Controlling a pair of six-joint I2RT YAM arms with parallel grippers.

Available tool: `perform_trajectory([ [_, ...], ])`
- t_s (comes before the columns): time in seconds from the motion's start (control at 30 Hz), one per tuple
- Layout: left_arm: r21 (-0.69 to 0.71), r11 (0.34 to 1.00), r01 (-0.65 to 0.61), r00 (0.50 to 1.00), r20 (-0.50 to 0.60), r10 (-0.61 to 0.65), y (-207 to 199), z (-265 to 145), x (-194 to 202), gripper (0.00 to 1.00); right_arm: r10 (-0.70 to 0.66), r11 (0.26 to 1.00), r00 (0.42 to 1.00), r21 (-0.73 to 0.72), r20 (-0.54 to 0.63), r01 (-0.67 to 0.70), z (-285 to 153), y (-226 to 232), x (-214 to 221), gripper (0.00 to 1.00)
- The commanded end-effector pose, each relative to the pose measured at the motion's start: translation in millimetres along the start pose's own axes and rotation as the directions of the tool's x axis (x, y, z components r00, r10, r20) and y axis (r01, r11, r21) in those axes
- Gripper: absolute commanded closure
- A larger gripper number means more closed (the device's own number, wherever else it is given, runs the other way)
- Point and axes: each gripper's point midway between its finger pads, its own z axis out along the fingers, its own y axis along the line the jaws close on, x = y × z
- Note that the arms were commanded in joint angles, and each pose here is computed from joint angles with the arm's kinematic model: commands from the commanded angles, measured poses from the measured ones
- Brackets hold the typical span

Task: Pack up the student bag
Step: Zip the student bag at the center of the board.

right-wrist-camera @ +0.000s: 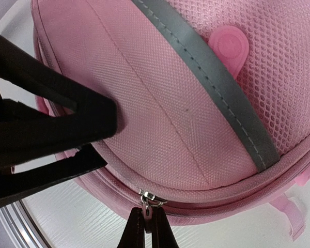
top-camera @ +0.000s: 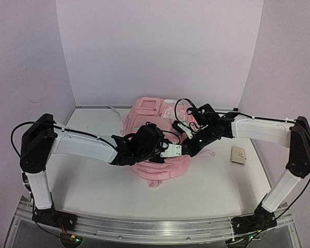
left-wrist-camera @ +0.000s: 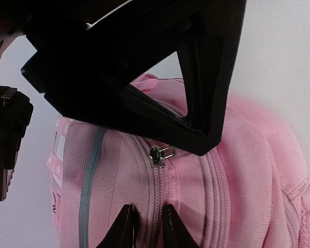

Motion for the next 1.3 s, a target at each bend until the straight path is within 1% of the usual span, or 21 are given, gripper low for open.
perform_trajectory([
  [0.0, -0.112, 0.993, -0.019, 1.000, -0.008, 0.018, 29, 3, -5, 0.93, -0.014, 0.999, 0.999, -0.028, 0.046, 0.015, -15, 10, -9, 1.00],
  [0.03, -0.114, 0.993, -0.025, 1.000, -0.020, 0.023, 29, 3, -2, 0.99, -0.016, 1.000, 0.999, -0.020, 0.047, 0.017, -16, 8, -9, 1.00],
  [0.07, -0.111, 0.993, -0.026, 0.999, -0.030, 0.023, 27, 2, 1, 1.00, -0.020, 1.000, 0.999, -0.009, 0.046, 0.021, -16, 7, -8, 1.00],
  [0.17, -0.110, 0.994, 0.000, 0.999, -0.042, -0.005, 26, -5, 6, 1.00, -0.024, 1.000, 0.999, 0.014, 0.049, 0.023, -19, 2, -8, 1.00],
  [0.3, -0.121, 0.991, 0.048, 0.998, -0.026, -0.052, 27, -21, 11, 1.00, -0.019, 0.999, 0.998, 0.049, 0.054, 0.016, -24, -9, -9, 1.00],
  [0.43, -0.124, 0.990, 0.069, 0.997, -0.028, -0.073, 26, -34, 17, 1.00, 0.012, 0.997, 0.998, 0.070, 0.063, -0.017, -31, -24, -8, 1.00],
  [0.8, -0.058, 0.991, 0.123, 0.991, -0.045, -0.125, 8, -59, 34, 1.00, 0.032, 0.981, 0.993, 0.186, 0.118, -0.053, -51, -80, -36, 1.00],
  [0.93, -0.045, 0.988, 0.144, 0.987, -0.067, -0.147, 1, -67, 44, 1.00, 0.033, 0.979, 0.991, 0.197, 0.127, -0.058, -52, -89, -44, 1.00],
  [1.0, -0.041, 0.988, 0.151, 0.984, -0.084, -0.154, -3, -71, 50, 1.00, 0.040, 0.984, 0.992, 0.167, 0.118, -0.060, -48, -85, -43, 1.00],
  [1.1, -0.049, 0.987, 0.155, 0.982, -0.102, -0.160, -5, -75, 57, 1.00, 0.065, 0.996, 0.994, 0.047, 0.093, -0.069, -40, -64, -34, 1.00],
  [1.17, -0.052, 0.987, 0.152, 0.981, -0.115, -0.157, -7, -78, 62, 1.00, 0.067, 0.997, 0.996, -0.053, 0.067, -0.063, -33, -40, -25, 1.00],
  [1.27, -0.056, 0.987, 0.152, 0.979, -0.131, -0.159, -10, -84, 69, 1.00, 0.030, 0.985, 0.999, -0.169, 0.023, -0.026, -23, 2, -10, 1.00],
])
